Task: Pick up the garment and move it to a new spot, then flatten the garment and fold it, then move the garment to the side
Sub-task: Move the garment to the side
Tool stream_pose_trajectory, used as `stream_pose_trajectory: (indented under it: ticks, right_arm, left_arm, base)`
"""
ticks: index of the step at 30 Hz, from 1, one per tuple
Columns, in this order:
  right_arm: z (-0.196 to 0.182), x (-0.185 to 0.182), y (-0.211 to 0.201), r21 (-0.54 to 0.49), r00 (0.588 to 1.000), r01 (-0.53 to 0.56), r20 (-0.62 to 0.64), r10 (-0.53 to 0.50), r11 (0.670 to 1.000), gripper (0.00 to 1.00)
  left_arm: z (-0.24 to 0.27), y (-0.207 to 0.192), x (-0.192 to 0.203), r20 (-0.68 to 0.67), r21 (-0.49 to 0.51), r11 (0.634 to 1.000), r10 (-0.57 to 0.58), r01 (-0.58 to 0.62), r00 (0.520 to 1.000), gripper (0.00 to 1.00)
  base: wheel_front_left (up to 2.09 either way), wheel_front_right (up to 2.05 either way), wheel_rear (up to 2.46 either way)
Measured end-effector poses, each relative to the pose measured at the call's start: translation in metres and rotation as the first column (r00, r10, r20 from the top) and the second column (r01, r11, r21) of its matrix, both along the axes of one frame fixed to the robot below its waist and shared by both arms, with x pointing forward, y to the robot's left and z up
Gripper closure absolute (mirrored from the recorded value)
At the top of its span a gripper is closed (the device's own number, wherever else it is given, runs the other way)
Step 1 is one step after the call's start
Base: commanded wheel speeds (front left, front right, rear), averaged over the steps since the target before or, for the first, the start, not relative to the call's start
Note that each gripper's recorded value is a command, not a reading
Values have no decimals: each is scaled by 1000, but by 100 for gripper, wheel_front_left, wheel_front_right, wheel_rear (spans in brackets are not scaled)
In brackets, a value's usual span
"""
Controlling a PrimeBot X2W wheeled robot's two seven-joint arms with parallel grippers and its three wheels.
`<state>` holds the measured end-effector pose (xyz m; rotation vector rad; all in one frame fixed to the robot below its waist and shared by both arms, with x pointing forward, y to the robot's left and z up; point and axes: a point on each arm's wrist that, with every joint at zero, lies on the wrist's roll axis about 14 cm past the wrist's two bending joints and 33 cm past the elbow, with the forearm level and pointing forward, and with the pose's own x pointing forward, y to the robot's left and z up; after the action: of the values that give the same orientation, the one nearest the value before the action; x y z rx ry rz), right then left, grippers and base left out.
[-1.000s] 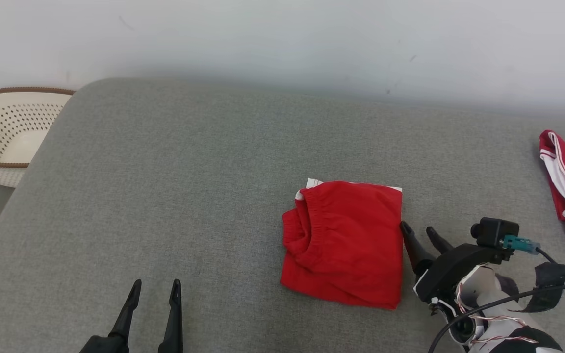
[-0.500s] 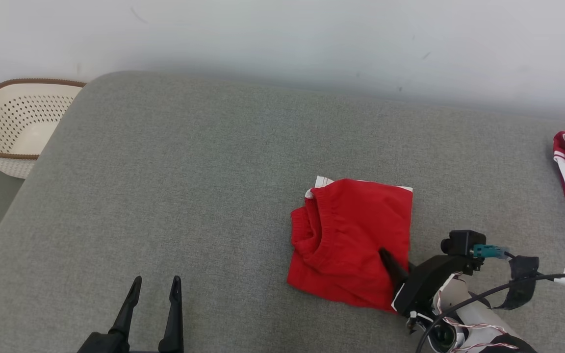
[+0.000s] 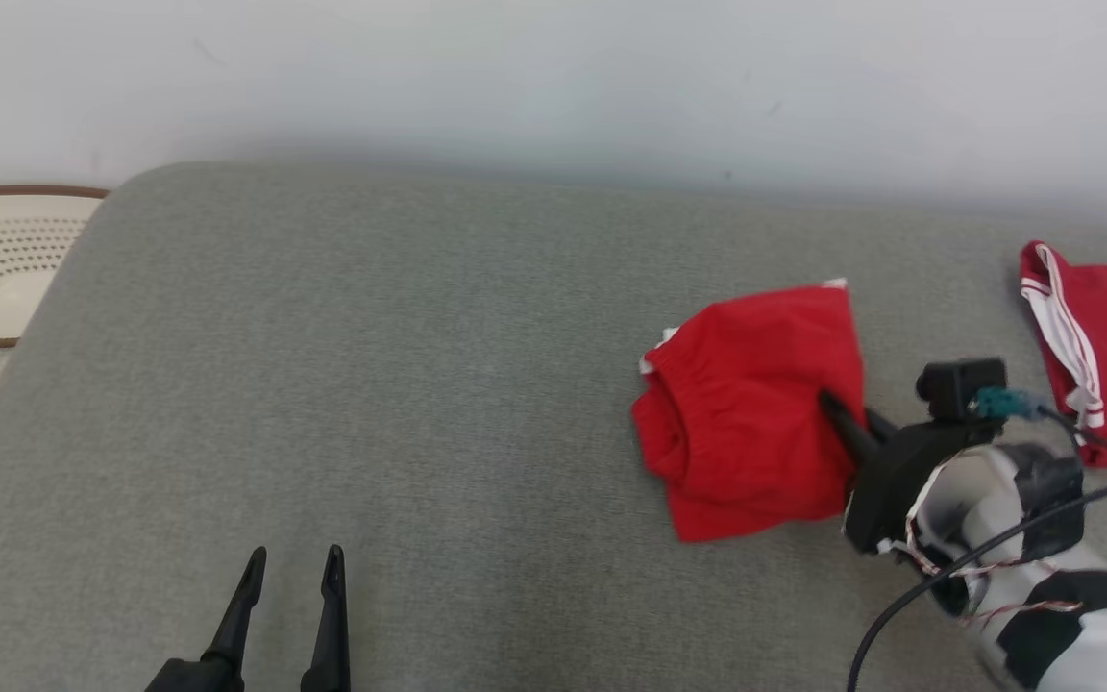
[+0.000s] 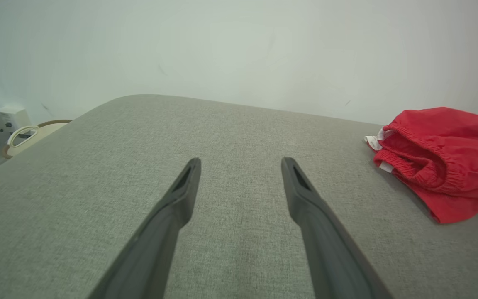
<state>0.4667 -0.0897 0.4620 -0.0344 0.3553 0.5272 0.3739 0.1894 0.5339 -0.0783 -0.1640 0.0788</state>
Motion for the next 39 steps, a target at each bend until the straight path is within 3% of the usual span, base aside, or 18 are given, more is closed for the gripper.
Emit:
stream_pose_trajectory:
  ticks: [9, 17, 29, 39]
  right_arm:
    - [23, 27, -78, -248, 998, 49, 61, -35, 968, 100]
    - [32, 47, -133, -377, 994, 103, 61, -86, 920, 100]
    - [39, 66, -213, -491, 975, 201, 19, -221, 847, 100]
    - [29, 78, -273, -600, 942, 270, 2, -336, 753, 100]
  left_arm:
    - [-1, -21, 22, 5, 12, 998, -70, 70, 998, 0]
    - [-11, -28, 41, -14, 21, 995, -100, 100, 995, 0]
    - [-17, -33, 67, -5, 53, 991, -126, 126, 992, 0]
    - [-33, -40, 88, -26, 70, 984, -160, 162, 987, 0]
  base:
    - [0, 0, 0]
    - [0, 0, 0]
    - [0, 0, 0]
    - [0, 0, 0]
